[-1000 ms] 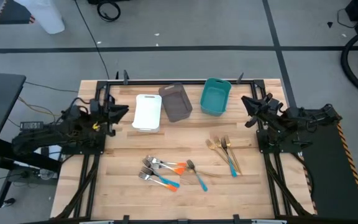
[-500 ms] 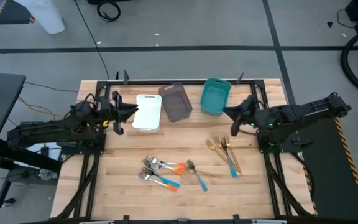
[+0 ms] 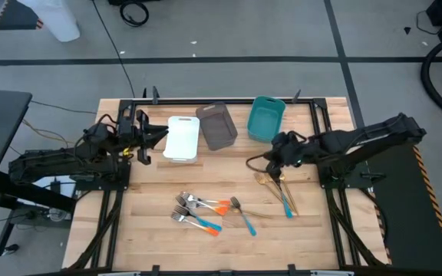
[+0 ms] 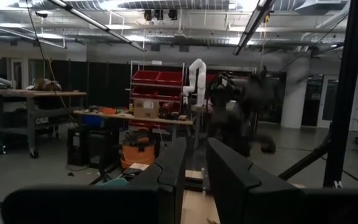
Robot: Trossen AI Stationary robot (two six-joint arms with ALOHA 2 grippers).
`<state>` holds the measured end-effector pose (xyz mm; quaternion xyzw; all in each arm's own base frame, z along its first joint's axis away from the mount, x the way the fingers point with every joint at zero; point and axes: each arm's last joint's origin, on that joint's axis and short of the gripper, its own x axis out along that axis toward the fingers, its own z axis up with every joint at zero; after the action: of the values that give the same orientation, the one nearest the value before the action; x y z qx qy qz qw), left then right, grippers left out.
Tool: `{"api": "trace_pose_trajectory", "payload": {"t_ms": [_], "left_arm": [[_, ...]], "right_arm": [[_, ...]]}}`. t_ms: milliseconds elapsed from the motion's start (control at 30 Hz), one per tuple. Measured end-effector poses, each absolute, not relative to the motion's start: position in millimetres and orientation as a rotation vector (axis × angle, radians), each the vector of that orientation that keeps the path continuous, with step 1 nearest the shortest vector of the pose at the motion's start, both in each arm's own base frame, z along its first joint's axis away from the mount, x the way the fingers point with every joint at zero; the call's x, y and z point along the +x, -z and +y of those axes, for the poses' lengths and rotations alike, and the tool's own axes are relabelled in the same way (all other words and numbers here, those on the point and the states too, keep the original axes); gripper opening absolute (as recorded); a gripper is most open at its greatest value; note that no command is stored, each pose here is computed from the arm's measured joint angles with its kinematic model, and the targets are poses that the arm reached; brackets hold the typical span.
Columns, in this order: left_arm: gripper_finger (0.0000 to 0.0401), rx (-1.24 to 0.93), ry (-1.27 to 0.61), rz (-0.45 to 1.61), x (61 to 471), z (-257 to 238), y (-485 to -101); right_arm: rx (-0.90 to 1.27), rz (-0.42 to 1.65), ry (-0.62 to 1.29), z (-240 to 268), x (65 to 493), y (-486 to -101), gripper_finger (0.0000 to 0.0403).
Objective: Sort silverware by color (type)
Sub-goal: Put the gold fork into the black bin
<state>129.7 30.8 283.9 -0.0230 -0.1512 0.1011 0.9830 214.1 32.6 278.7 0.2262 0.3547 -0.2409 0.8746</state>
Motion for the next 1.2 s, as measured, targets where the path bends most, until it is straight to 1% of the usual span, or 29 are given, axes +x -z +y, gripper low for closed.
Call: {"api": "trace_pose_trajectory", "payload": {"t_ms": [267, 500, 600, 700, 800, 933, 1033, 1200], "left_arm": [[0.0070, -0.049, -0.201, -0.328, 129.0, 30.7, -286.1], [0.0070, -0.042, -0.202, -0.332, 128.8, 30.6, -286.6], [0.0070, -0.022, -0.206, -0.332, 128.7, 30.7, -286.8], [0.0070, -0.014, -0.207, -0.339, 128.5, 30.6, -287.5], [0.0070, -0.010, -0.207, -0.353, 128.1, 30.5, -288.7], [0.0070, -0.009, -0.206, -0.360, 127.8, 30.5, -289.4], [0.0070, -0.009, -0.206, -0.360, 127.8, 30.5, -289.4], [0.0070, -0.009, -0.206, -0.361, 127.8, 30.4, -289.5]], "right_arm": [[0.610, 1.138, 0.569, 40.6, 214.9, -240.4, 0.0038], [0.703, 1.357, 0.568, 49.7, 229.2, -210.8, 0.0040], [0.685, 1.467, 0.552, 55.3, 234.1, -195.2, 0.0052], [0.645, 1.560, 0.599, 56.2, 232.4, -184.7, 0.0076], [0.609, 1.583, 0.673, 54.7, 229.3, -181.8, 0.0104], [0.607, 1.569, 0.680, 54.5, 227.5, -179.6, 0.0133], [0.617, 1.571, 0.705, 53.6, 224.1, -172.8, 0.0137], [0.629, 1.560, 0.711, 52.6, 219.8, -158.8, 0.0131]]}}
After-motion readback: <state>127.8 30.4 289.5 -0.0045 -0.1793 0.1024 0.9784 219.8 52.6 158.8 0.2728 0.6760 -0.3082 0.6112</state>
